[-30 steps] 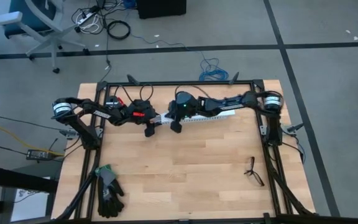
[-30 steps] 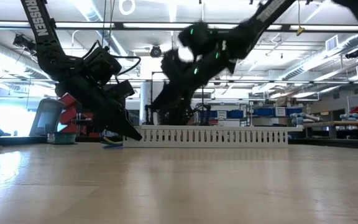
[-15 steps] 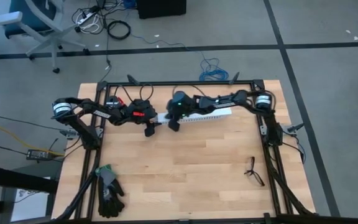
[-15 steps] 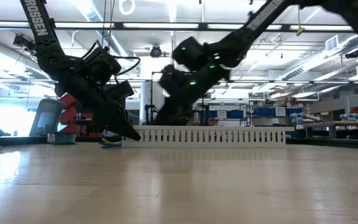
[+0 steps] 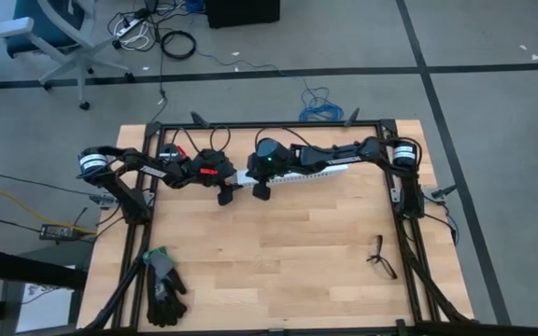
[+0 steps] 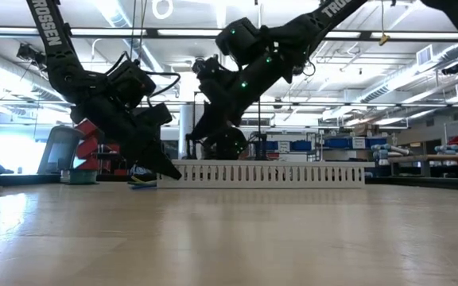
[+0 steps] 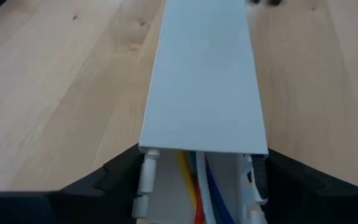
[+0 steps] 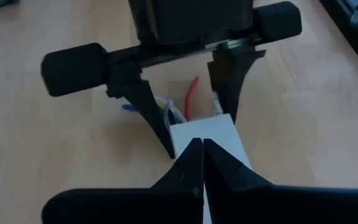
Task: Ziptie cables
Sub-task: Close the white cable duct
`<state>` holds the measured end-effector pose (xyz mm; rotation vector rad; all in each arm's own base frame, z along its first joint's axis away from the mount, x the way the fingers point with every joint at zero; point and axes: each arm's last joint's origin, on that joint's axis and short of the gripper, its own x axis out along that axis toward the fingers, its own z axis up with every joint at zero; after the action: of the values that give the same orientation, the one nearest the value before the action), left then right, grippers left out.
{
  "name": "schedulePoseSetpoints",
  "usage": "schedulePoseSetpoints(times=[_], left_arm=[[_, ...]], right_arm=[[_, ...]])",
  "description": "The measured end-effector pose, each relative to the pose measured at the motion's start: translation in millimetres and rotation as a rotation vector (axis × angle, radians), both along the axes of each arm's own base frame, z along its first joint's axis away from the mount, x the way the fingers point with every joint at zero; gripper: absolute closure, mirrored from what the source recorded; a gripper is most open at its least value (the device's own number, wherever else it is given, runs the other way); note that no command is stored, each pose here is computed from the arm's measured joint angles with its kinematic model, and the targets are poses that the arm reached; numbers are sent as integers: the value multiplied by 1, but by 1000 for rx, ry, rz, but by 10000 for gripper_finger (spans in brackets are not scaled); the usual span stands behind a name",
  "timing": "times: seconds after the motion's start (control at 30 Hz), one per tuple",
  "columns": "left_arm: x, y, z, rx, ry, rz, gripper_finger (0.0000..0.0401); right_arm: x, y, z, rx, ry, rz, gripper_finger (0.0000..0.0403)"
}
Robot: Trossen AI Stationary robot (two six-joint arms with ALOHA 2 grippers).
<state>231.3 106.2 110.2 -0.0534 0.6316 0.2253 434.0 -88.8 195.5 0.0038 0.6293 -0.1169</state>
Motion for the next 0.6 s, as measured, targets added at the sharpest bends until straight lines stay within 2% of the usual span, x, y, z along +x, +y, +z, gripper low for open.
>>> schedulePoseSetpoints(times=[0.17, 0.3, 0.5, 0.6], left_arm=[[0, 0, -1, -3, 8, -1, 103], [0, 0, 0, -4, -3, 2, 83], [-1, -1, 20, 3, -97, -17, 78], [-5, -3, 33, 18, -120, -19, 78]], right_arm=[[-2, 4, -1, 14, 30, 2, 403], [-4, 4, -1, -17, 59, -41, 403], [-11, 6, 11, -27, 52, -43, 403], [-22, 7, 17, -43, 48, -67, 403]])
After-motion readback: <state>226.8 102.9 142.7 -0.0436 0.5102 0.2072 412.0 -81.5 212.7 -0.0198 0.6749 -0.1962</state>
